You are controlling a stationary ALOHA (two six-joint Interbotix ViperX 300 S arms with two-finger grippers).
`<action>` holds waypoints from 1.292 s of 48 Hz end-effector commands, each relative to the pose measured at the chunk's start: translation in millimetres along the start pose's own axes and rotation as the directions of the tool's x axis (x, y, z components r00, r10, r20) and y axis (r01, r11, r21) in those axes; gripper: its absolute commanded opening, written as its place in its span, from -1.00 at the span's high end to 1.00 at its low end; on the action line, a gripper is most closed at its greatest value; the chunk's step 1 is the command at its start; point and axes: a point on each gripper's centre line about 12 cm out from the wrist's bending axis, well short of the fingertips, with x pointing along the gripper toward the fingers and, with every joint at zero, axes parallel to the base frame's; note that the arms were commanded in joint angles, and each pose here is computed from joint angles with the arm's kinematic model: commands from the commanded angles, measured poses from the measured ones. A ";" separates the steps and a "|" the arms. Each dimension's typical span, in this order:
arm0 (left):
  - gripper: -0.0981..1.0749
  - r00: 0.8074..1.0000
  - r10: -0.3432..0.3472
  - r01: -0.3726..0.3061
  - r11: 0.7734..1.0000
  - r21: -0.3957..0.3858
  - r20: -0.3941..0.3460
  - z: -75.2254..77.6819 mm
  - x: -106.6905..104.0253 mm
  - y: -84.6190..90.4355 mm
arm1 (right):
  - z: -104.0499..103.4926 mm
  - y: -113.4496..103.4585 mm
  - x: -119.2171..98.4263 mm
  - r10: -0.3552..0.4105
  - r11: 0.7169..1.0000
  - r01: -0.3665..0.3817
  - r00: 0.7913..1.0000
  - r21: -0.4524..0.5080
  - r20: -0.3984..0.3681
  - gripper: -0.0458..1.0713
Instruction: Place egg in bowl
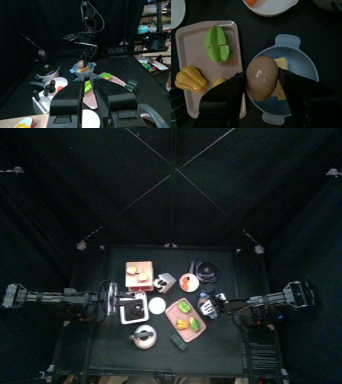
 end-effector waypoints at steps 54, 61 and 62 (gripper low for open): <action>-0.19 1.000 0.006 -0.006 1.000 0.001 0.019 5.5 1.6 1.6 | -8.5 -11.7 -8.7 -0.062 0.996 0.065 0.996 0.053 -0.061 -0.82; -0.19 1.000 0.006 -0.006 1.000 0.001 0.018 5.3 1.6 1.6 | -9.2 -13.9 -7.2 -0.070 0.996 0.073 0.996 0.051 -0.062 -0.82; -0.19 1.000 0.006 -0.006 1.000 0.001 0.018 5.3 1.6 1.6 | -9.4 -13.9 -7.2 -0.070 0.996 0.073 0.996 0.052 -0.063 -0.82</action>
